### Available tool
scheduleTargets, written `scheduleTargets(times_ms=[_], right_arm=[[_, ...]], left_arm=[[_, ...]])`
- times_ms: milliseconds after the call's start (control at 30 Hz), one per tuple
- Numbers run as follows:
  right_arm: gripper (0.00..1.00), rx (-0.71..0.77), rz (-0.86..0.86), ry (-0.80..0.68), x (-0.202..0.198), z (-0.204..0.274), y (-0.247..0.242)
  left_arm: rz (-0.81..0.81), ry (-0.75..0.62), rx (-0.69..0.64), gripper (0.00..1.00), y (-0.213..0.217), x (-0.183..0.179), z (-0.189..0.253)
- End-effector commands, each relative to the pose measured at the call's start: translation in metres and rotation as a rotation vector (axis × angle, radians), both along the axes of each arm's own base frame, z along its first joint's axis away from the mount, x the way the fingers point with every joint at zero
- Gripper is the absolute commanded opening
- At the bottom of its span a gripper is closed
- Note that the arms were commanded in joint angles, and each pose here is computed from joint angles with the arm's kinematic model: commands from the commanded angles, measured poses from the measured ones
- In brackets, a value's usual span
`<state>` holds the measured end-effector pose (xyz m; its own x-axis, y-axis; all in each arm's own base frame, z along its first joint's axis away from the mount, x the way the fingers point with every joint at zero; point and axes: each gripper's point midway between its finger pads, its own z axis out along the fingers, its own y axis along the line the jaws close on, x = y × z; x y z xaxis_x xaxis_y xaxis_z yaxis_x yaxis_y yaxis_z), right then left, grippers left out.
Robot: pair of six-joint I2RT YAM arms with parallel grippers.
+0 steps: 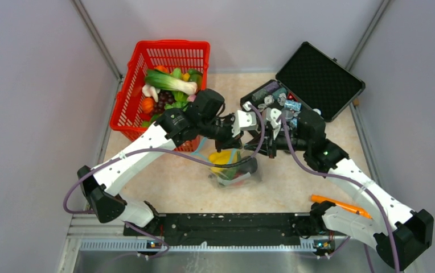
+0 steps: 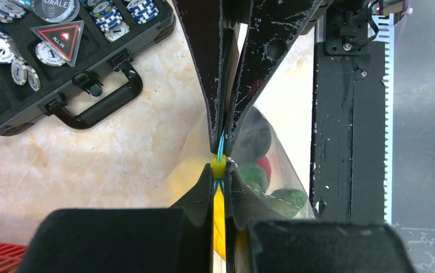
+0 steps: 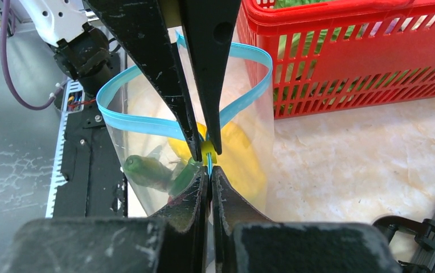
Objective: Place the food in the zip-top bag and seal the zipper
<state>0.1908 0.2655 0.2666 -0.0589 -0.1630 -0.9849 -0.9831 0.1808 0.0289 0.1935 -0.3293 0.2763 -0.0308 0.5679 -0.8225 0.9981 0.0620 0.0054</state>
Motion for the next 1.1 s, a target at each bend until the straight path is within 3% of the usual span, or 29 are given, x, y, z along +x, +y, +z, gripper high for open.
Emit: scheduleTargets(times_ms=[0,1067], right_arm=[[0.00,0.044,-0.017,-0.082,0.002,0.027,-0.003],[0.00,0.032,-0.166,-0.078,0.006,0.024,-0.023]], left_arm=[[0.024,-0.061,-0.015,0.00,0.002,0.009,0.015],[0.141,-0.109,0.114,0.00,0.057,0.003,-0.009]])
